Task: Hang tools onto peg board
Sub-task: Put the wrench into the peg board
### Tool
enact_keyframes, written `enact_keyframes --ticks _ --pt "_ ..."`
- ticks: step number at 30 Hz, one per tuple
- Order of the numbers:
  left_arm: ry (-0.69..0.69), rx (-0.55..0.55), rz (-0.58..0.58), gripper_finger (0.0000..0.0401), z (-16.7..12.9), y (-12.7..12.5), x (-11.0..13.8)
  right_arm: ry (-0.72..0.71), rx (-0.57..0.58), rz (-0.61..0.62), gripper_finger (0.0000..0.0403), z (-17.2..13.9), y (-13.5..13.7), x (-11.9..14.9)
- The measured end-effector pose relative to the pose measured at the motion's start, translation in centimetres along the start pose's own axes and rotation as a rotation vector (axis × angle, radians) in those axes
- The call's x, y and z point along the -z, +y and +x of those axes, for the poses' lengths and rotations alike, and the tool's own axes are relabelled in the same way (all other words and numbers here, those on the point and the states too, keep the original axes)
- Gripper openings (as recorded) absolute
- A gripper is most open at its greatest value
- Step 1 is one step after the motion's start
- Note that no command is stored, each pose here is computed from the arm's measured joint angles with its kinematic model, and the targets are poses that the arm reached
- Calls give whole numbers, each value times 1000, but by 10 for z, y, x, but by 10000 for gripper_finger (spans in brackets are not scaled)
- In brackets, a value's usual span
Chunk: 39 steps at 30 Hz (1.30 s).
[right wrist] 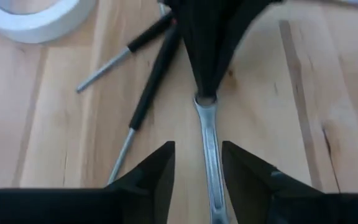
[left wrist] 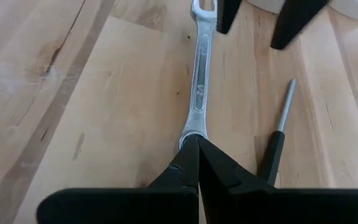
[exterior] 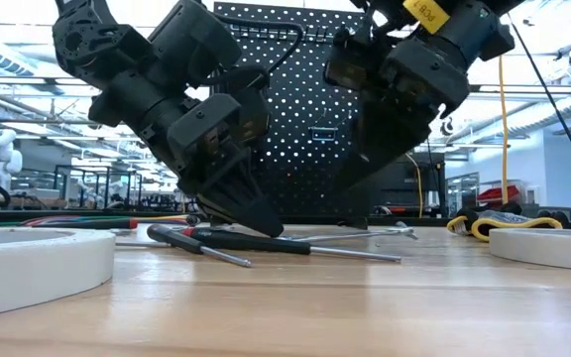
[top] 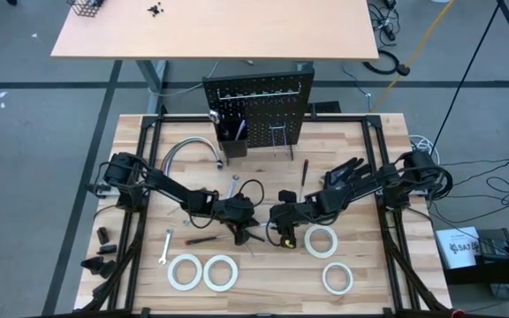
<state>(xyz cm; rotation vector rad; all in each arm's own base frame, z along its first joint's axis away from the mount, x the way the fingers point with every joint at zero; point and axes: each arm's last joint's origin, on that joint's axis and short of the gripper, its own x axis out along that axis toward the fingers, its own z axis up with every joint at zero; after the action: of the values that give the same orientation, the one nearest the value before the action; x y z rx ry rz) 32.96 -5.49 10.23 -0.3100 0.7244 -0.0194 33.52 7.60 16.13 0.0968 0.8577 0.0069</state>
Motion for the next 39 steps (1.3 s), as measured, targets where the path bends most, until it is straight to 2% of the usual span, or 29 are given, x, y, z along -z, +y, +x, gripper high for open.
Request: enact_keyframes --ticks 7,11,14,18,19,25,31,36,39 --pt "4 -2 0 0 0 0 0 169 56 -18 153 19 -11 21" --pt "6 -3 0 0 0 0 1 209 69 -21 154 27 -12 27" --pt "7 -4 -1 0 0 0 1 232 69 -24 129 29 -11 30" --pt "6 -10 -1 0 0 1 1 263 68 -43 42 28 -6 34" --pt "6 -9 -1 0 0 1 1 269 66 -46 31 28 -5 35" --pt "-24 2 4 10 -2 0 -2 265 54 -23 31 26 -2 33" --pt "-143 25 8 55 -33 -2 -33 248 49 -19 31 14 -1 28" --pt "-315 89 15 89 -70 -7 -60 222 39 11 31 2 -1 23" --pt "-381 125 29 105 -90 -10 -64 177 37 26 31 -9 2 16"
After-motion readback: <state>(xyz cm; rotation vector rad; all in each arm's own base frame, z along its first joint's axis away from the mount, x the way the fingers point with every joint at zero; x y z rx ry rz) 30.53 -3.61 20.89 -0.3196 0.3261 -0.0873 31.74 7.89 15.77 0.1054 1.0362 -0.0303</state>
